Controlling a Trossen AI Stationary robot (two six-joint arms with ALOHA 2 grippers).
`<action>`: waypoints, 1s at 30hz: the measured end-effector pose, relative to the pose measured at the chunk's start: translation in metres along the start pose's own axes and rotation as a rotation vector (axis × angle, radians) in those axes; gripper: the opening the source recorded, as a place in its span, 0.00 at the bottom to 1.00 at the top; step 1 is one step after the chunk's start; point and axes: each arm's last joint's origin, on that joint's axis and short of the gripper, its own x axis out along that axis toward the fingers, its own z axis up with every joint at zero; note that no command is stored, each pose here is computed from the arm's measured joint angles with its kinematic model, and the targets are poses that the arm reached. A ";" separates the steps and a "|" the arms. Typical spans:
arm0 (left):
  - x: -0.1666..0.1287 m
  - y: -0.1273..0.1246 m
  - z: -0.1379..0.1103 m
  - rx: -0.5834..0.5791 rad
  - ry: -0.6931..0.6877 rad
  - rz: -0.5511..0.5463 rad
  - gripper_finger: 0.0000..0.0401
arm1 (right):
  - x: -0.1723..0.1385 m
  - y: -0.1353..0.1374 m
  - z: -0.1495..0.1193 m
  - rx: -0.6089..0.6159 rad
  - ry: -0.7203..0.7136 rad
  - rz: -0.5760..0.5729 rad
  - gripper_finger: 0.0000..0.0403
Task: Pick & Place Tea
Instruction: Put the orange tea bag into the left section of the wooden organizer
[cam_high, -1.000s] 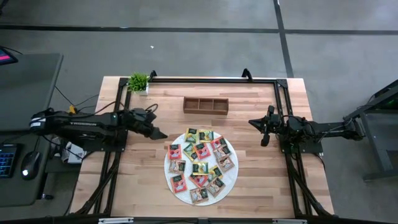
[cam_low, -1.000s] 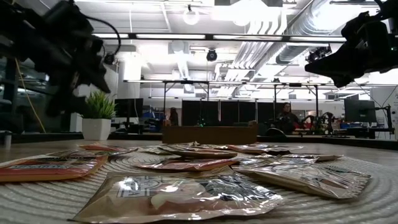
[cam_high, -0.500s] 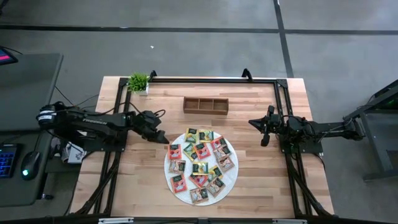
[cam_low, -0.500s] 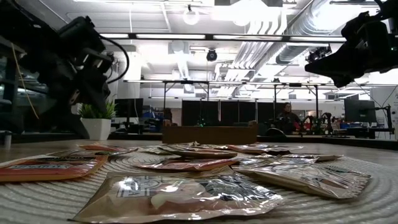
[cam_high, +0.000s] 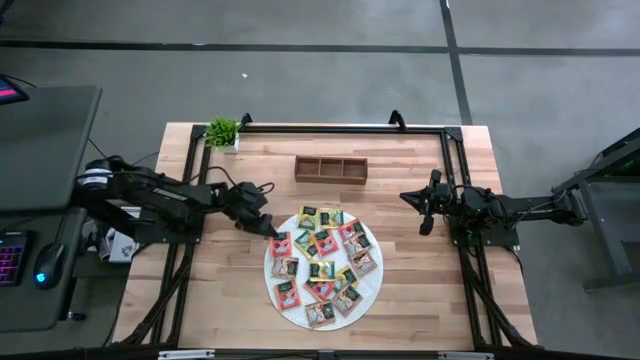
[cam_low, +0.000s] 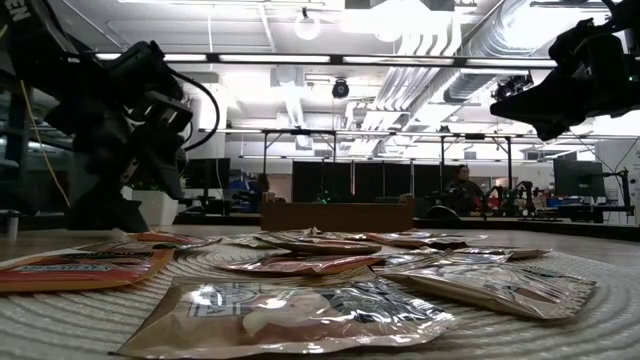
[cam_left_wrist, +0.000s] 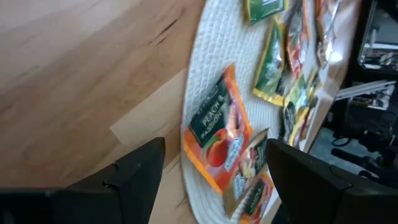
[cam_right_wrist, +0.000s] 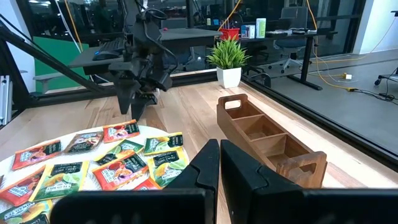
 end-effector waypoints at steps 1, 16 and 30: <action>0.001 0.000 -0.001 -0.002 0.002 0.005 0.70 | 0.000 0.000 0.000 0.000 0.000 0.000 0.03; 0.003 -0.002 -0.002 -0.020 0.001 -0.006 0.70 | 0.000 0.000 0.000 0.000 0.000 0.000 0.03; 0.004 -0.001 -0.002 -0.019 -0.002 -0.002 0.58 | 0.000 0.000 0.000 0.000 0.000 0.000 0.03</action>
